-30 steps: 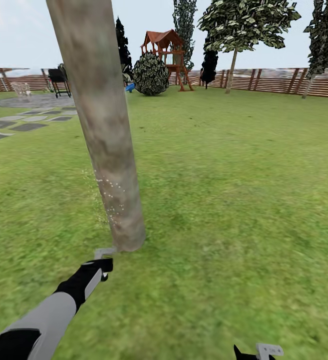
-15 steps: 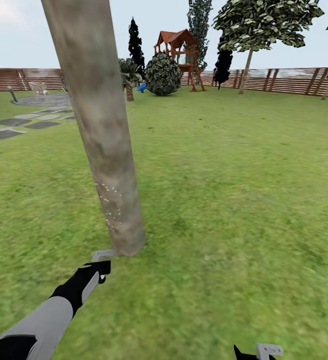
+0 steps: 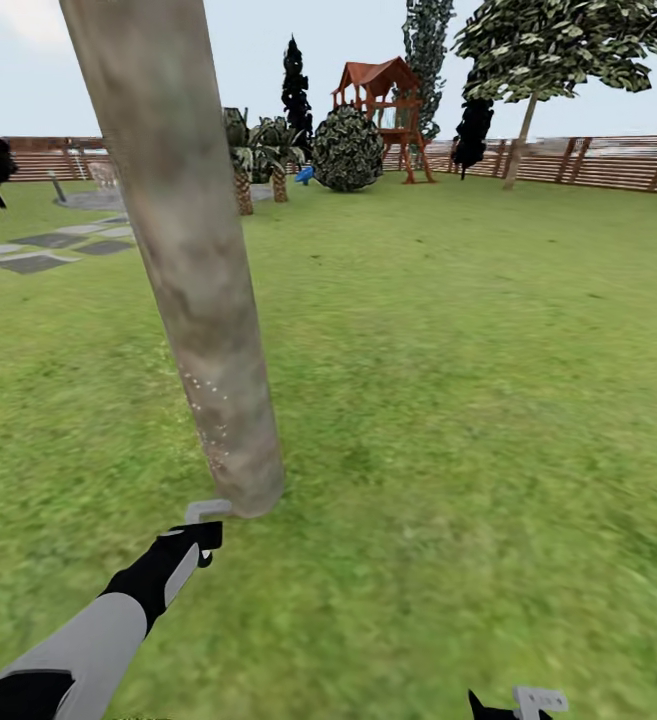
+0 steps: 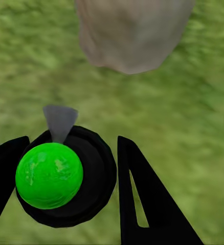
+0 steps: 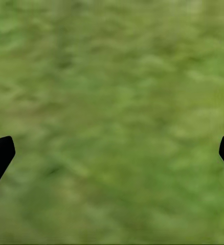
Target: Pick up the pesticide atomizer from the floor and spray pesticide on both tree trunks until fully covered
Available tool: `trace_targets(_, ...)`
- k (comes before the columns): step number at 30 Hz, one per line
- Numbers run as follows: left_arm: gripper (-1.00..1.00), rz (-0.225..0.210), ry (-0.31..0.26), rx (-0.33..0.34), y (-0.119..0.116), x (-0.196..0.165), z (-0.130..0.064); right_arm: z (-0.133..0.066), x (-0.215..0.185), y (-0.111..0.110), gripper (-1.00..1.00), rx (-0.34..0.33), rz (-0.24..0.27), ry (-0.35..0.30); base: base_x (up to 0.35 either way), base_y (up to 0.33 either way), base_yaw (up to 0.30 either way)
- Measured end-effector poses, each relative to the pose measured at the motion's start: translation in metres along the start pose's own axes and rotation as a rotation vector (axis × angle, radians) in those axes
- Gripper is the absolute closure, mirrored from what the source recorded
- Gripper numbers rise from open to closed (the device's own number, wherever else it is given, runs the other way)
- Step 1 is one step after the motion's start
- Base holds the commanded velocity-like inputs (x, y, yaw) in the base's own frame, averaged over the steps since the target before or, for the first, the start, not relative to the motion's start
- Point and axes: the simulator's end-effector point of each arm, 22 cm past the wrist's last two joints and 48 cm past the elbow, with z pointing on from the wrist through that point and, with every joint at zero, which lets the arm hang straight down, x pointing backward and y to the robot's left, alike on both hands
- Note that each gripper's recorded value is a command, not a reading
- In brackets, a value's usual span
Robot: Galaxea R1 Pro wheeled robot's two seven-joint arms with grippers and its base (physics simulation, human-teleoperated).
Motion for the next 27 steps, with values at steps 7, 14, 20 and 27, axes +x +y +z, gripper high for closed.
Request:
trace_targets(7, 1.00, 0.005, 0.000, 0.000, -0.0007, 0.0001, -0.0001, 0.0000, 0.0000, 0.0001, -1.00, 0.000, 0.000, 0.000, 0.024, -0.271, 0.215)
trace_targets(14, 1.00, 0.005, 0.003, -0.001, -0.0004, 0.0010, 0.0000, 0.0000, 0.0000, -0.0001, -1.00, 0.000, 0.000, 0.000, 0.031, -0.274, 0.013)
trace_targets(20, 1.00, 0.005, 0.003, -0.001, -0.0005, 0.0010, 0.0000, 0.0000, 0.0000, 0.0002, -1.00, 0.000, 0.000, 0.000, 0.132, -0.274, 0.190)
trace_targets(27, 1.00, 0.004, 0.003, -0.001, -0.0004, 0.0010, 0.0000, 0.0000, 0.0000, 0.0001, -1.00, 0.000, 0.000, 0.000, 0.106, -0.274, 0.251)
